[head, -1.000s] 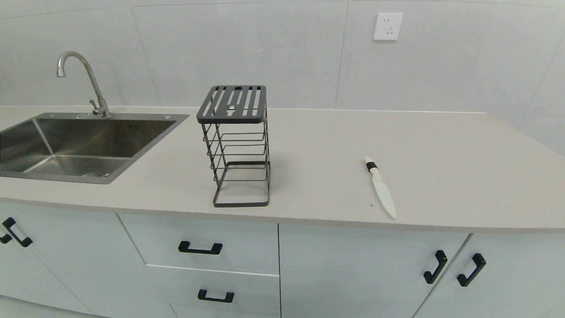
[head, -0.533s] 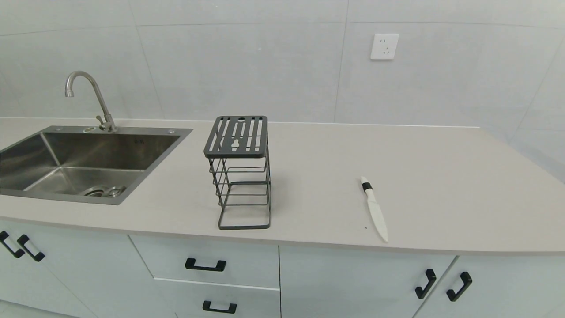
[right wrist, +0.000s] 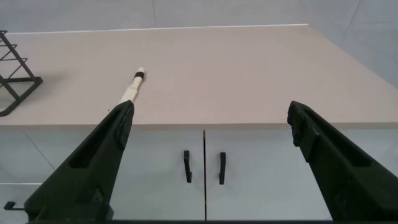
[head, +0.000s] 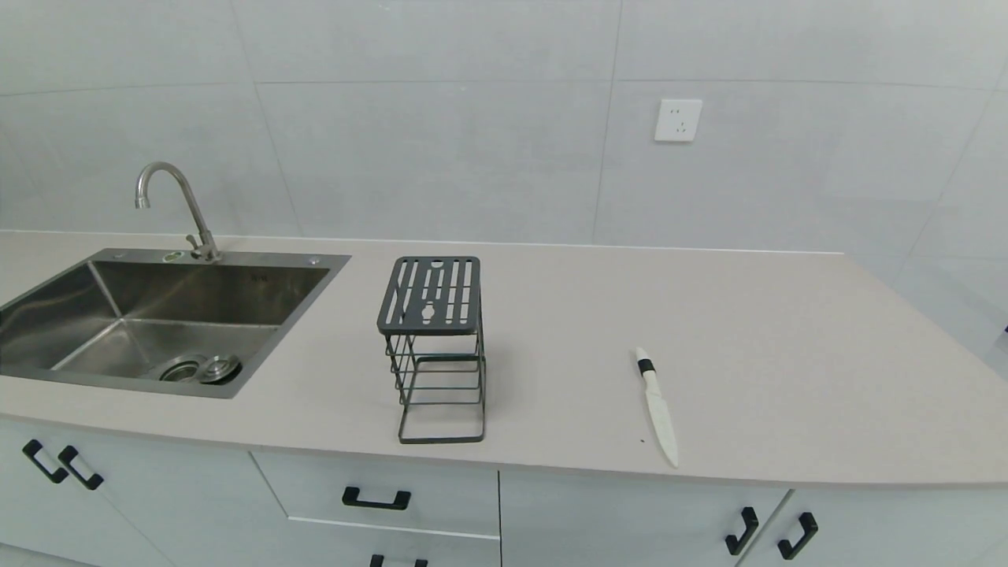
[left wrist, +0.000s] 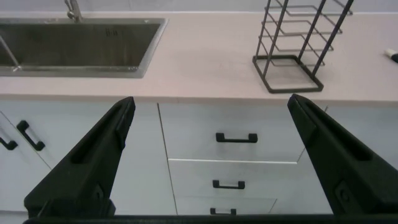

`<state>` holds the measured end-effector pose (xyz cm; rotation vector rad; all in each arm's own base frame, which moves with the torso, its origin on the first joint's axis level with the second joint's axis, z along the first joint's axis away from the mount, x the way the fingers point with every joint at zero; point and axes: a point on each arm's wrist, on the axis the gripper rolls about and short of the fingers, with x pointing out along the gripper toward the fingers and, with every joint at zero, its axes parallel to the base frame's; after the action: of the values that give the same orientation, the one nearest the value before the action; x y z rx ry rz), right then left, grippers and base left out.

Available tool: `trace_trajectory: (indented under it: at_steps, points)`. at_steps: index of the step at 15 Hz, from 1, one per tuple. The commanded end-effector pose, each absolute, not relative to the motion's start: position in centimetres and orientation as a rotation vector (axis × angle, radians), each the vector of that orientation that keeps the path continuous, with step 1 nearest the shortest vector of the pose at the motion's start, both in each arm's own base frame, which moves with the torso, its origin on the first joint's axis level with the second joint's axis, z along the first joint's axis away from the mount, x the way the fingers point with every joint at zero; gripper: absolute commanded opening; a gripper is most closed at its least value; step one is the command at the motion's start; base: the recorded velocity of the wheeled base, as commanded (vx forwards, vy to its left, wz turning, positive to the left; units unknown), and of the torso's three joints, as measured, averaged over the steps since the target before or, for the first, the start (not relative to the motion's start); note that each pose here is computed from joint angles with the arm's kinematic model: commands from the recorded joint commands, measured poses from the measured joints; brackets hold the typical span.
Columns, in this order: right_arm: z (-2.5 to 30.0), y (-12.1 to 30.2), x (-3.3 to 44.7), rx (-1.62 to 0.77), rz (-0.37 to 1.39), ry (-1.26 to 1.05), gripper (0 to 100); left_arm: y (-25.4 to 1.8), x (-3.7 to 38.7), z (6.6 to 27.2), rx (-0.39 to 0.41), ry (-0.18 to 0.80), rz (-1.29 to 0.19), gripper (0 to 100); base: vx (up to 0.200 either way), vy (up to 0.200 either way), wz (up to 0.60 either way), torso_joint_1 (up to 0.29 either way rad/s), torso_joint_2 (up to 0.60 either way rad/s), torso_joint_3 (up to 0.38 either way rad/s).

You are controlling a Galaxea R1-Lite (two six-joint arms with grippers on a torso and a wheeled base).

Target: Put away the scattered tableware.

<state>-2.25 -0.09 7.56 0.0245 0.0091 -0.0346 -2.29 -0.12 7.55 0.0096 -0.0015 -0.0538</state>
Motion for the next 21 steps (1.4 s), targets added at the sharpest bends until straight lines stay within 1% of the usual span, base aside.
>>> trace_trajectory:
  at_steps: [1, 2, 6, 9, 17, 21]
  points:
    - [7.54, -0.09, -2.24, 0.024, -0.034, 0.012, 100, -0.12, -2.28, 7.55, 0.009, 0.000, -0.054, 100, 0.000, -0.200, 0.00, 0.080, -0.17, -0.076]
    - [7.54, -0.09, -2.24, 0.024, -0.034, 0.012, 100, -0.12, -2.28, 7.55, 0.009, 0.000, -0.052, 100, 0.000, -0.200, 0.00, 0.027, -0.08, -0.041]
    - [7.54, -0.09, -2.25, 0.024, -0.034, 0.010, 100, -0.12, -2.28, 7.55, 0.008, 0.000, -0.052, 100, 0.000, 0.000, 0.00, 0.000, 0.00, 0.000]
    - [7.54, -0.09, -2.24, 0.024, -0.034, 0.012, 100, -0.12, -2.28, 7.55, 0.008, 0.000, -0.052, 100, 0.200, 0.000, 0.00, -0.001, -0.01, 0.004]
    - [7.54, -0.09, -2.24, 0.024, -0.034, 0.012, 100, -0.12, -2.28, 7.56, 0.006, -0.002, -0.052, 100, 0.000, 0.000, 0.00, 0.014, 0.00, -0.006]
    - [7.54, -0.09, -2.24, 0.023, -0.034, 0.012, 100, -0.12, -2.28, 7.56, 0.006, -0.002, -0.052, 100, 0.000, 0.000, 0.00, 0.139, -0.27, -0.123]
